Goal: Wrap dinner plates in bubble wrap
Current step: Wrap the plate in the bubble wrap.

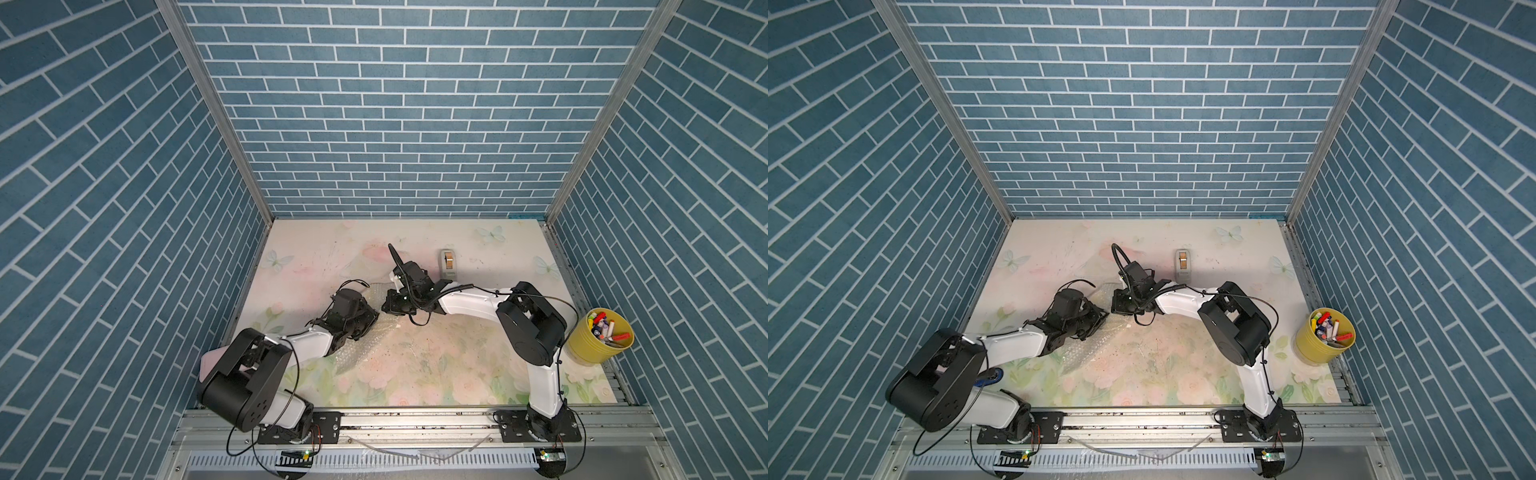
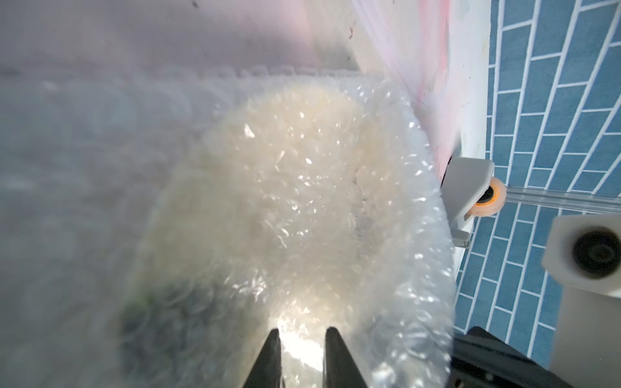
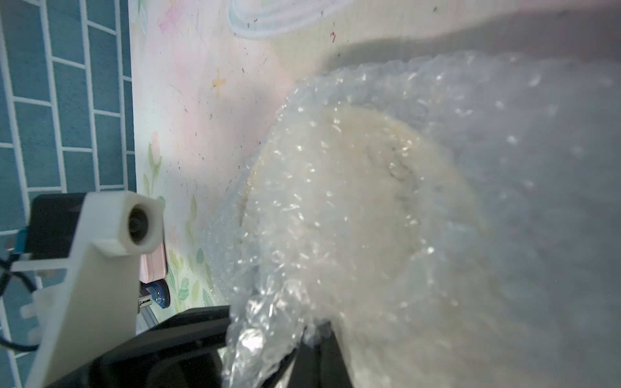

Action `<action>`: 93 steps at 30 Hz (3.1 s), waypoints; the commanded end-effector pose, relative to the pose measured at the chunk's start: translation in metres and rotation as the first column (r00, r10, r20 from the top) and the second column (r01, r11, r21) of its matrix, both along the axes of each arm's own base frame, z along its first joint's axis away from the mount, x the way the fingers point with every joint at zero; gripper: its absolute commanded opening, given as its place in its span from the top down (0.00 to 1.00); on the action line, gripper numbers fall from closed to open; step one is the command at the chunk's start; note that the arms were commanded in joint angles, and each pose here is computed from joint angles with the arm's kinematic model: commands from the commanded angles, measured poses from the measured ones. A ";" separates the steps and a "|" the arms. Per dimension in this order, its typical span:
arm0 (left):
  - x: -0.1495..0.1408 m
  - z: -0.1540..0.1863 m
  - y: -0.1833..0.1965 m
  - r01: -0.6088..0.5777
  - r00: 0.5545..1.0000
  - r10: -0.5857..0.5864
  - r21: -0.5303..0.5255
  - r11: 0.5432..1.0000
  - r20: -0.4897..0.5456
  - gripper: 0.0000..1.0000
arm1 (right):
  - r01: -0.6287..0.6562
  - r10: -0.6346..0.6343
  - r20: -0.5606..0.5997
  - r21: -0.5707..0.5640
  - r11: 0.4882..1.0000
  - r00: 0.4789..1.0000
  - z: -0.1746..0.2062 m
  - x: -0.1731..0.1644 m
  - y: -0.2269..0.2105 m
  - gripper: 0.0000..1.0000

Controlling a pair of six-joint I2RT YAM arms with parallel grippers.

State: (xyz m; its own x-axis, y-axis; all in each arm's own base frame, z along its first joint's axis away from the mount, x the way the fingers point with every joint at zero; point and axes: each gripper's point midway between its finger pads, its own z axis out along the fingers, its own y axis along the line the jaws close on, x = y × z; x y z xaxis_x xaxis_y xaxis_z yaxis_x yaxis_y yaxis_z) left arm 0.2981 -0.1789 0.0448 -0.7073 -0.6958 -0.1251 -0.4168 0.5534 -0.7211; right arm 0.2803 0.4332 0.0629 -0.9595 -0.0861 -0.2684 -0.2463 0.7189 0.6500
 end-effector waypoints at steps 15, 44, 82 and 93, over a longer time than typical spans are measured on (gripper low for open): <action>-0.016 -0.036 0.038 -0.098 0.990 0.106 0.081 0.992 -0.097 0.90 | -0.042 0.042 0.026 0.015 0.999 0.999 0.034 -0.013 0.022 1.00; 0.029 0.044 0.008 -0.118 0.990 0.126 -0.123 0.985 0.059 0.80 | -0.084 0.050 -0.212 -0.157 0.984 0.976 -0.041 -0.034 0.015 1.00; 0.010 -0.036 0.013 0.056 0.990 -0.053 0.025 0.998 -0.130 0.80 | 0.013 -0.046 -0.264 -0.125 0.992 0.963 -0.024 -0.058 -0.023 0.81; 0.006 -0.044 0.003 0.149 0.979 -0.140 0.048 0.988 -0.148 0.75 | 0.116 -0.178 -0.235 -0.255 0.960 0.956 -0.026 0.017 -0.096 1.00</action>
